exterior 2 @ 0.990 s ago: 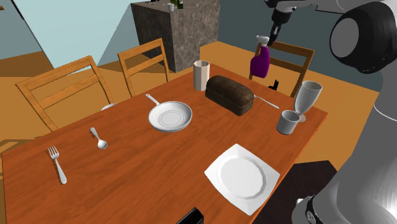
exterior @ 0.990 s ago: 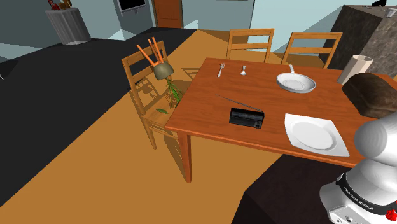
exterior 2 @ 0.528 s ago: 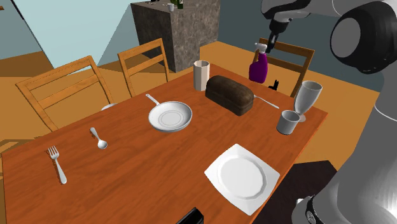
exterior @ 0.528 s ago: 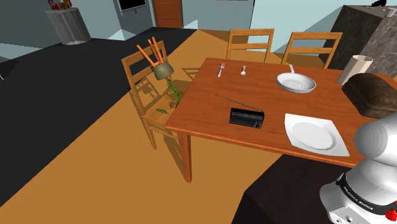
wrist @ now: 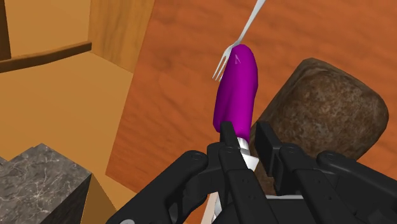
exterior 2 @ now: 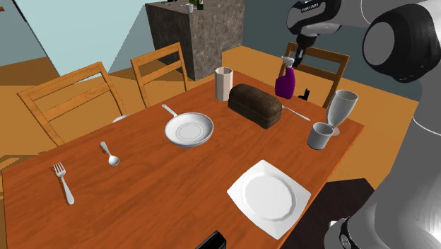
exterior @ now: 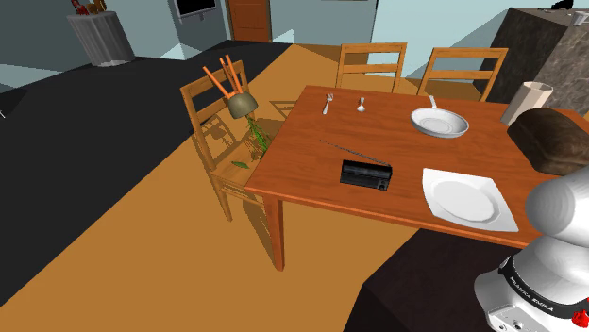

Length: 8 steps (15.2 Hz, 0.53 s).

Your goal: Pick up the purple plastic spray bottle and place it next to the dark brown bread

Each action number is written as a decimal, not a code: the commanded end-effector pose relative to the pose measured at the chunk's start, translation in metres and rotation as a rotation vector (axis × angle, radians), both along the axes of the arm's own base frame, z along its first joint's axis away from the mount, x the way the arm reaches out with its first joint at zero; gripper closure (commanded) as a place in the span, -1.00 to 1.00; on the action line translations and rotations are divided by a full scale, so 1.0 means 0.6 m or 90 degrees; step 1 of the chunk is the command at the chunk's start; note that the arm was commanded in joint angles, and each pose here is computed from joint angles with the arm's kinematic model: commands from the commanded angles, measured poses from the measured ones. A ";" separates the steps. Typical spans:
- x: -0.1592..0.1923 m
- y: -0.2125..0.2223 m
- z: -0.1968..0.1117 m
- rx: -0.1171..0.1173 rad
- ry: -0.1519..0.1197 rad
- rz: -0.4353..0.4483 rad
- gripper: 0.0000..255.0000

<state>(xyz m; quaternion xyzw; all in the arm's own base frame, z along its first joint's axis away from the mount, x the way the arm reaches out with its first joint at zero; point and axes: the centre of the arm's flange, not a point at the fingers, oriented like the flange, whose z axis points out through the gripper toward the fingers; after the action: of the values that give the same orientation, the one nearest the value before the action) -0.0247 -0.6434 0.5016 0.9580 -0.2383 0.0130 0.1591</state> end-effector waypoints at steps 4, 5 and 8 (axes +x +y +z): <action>0.000 0.001 -0.044 0.000 0.000 0.000 1.00; 0.000 0.001 -0.053 0.000 0.000 0.000 1.00; 0.000 0.001 -0.079 0.000 0.000 0.000 1.00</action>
<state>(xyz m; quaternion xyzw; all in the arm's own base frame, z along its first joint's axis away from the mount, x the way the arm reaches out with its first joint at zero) -0.0244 -0.6419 0.4590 0.9580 -0.2383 0.0130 0.1591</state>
